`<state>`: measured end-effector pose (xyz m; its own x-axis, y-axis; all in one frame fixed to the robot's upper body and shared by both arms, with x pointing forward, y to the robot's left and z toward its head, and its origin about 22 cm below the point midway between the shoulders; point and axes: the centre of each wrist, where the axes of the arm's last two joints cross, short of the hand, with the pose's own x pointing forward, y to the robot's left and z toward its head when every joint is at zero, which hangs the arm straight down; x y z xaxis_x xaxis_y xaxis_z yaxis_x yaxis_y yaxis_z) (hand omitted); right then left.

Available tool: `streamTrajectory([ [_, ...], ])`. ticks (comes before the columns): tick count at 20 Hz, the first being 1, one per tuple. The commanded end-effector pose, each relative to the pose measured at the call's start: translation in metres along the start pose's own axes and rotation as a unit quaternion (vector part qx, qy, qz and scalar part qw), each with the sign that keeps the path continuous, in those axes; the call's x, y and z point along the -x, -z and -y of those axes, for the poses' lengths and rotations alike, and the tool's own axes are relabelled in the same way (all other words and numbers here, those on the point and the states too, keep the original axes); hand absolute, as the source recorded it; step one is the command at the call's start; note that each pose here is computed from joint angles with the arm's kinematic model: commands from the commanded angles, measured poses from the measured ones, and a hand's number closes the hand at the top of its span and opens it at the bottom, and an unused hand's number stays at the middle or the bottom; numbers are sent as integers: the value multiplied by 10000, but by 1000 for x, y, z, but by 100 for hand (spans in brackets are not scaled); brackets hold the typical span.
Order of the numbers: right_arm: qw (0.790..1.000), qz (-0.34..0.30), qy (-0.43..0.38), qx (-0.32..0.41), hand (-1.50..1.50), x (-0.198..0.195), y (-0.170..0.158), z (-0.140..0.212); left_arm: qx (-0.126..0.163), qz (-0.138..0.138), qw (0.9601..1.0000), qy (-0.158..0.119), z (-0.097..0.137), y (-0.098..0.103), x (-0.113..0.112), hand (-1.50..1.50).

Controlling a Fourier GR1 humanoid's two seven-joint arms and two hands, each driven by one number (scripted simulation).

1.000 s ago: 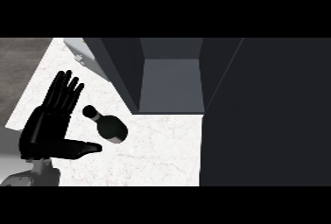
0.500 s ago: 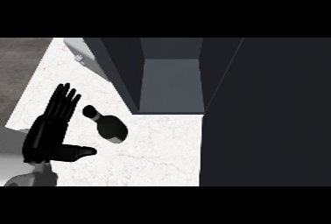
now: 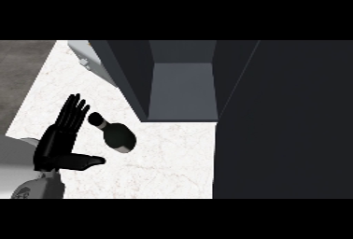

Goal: Pick up the wine, place it into the cabinet and close the cabinet

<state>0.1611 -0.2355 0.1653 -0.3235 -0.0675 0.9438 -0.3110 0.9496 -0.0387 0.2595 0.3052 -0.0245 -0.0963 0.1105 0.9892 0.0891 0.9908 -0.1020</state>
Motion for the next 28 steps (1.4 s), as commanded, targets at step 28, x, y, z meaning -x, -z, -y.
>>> streamTrajectory([
  [28,9998,87,-158,90,-150,-10,-14,17,141,-482,9983,-293,-15,-9,114,-150],
])
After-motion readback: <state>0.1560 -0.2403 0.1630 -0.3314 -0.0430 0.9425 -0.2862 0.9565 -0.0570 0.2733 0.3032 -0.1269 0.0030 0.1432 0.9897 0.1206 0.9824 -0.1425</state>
